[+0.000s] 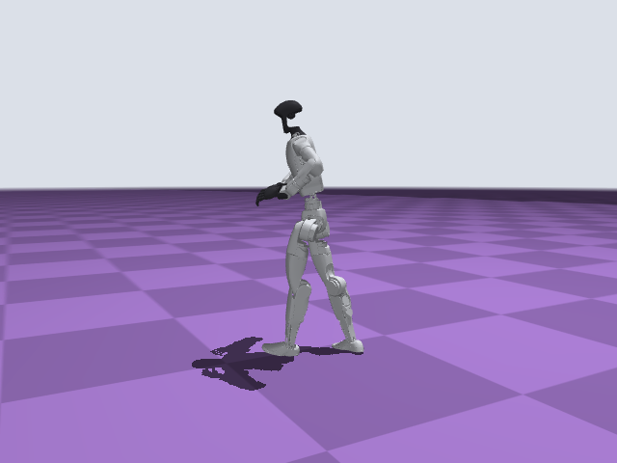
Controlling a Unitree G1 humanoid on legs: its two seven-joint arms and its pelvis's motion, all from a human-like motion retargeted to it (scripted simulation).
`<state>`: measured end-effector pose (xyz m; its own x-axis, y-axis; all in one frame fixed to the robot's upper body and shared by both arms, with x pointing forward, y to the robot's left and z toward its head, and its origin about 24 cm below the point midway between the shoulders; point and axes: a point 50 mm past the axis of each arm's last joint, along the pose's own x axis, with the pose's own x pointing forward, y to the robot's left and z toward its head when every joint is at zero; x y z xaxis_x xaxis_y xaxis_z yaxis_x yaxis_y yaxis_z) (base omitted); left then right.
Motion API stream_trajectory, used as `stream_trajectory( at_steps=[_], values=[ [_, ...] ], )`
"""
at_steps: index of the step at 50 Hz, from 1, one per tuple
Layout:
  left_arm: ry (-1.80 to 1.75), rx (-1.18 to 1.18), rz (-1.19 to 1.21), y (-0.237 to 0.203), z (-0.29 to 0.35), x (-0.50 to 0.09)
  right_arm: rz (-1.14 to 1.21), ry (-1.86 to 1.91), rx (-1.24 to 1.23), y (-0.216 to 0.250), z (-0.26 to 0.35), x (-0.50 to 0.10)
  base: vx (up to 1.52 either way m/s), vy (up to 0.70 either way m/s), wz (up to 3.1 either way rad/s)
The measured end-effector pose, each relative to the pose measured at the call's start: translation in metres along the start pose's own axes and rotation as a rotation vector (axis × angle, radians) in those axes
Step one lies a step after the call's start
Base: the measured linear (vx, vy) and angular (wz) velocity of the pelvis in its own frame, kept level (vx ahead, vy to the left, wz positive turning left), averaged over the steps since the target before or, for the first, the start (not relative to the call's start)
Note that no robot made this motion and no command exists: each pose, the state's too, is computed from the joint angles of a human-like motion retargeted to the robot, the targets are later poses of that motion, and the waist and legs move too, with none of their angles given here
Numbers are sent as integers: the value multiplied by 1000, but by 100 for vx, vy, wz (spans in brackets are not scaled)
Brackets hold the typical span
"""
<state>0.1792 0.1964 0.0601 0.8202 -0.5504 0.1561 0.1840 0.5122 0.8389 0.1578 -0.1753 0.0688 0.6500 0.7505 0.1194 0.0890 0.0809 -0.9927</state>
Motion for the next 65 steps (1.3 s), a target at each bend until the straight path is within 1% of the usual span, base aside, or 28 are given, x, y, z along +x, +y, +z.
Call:
stream_trajectory(
  at_steps=[4, 8, 18, 25, 31, 36, 40, 43, 46, 49, 52, 56, 59, 61, 63, 65],
  values=[
    [44, -22, 18, 3, -3, -3, 52, -4, 5, 1, 0, -2, 57, 6, 69],
    [47, -25, -13, 5, -1, -5, 113, 5, 74, 0, 3, -8, 59, 10, 90],
    [-92, 96, -104, 19, 14, 12, 204, 164, 236, 6, 4, -30, 45, 4, 105],
    [-215, 96, -212, 30, 32, 28, 209, 247, 263, 9, -6, -40, 43, -3, 104],
    [-339, 121, -324, 42, 53, 43, 281, 299, 212, 14, -19, -50, 55, -16, 93],
    [-334, 157, -391, 52, 57, 48, 315, 415, 241, 21, -32, -59, 59, -41, 7],
    [-215, 55, -391, 56, 44, 49, 370, 588, 363, 44, -40, -74, 68, -14, 36],
    [-20, -167, -372, 52, 16, 43, 452, 731, 481, 71, -44, -85, 70, -16, 21],
    [243, -507, -324, 35, -23, 23, 579, 859, 595, 104, -47, -93, 70, -14, 12],
    [524, -831, -218, 4, -64, -12, 715, 961, 691, 140, -50, -89, 61, -5, 51],
    [803, -1061, -27, -40, -95, -47, 821, 1106, 734, 171, -56, -84, 53, -2, 48],
    [1213, -1246, 285, -105, -112, -95, 915, 1323, 795, 190, -64, -68, 50, -12, -36],
    [1541, -1298, 468, -146, -106, -132, 864, 1432, 863, 185, -77, -41, 50, -9, -66],
    [1728, -1313, 486, -166, -96, -157, 753, 1436, 910, 176, -90, -14, 52, -5, -74],
    [1861, -1318, 397, -181, -81, -181, 609, 1381, 947, 162, -104, 17, 56, -3, -79],
    [1926, -1306, 205, -192, -65, -201, 457, 1283, 960, 144, -118, 47, 60, 0, -78]
  ],
)
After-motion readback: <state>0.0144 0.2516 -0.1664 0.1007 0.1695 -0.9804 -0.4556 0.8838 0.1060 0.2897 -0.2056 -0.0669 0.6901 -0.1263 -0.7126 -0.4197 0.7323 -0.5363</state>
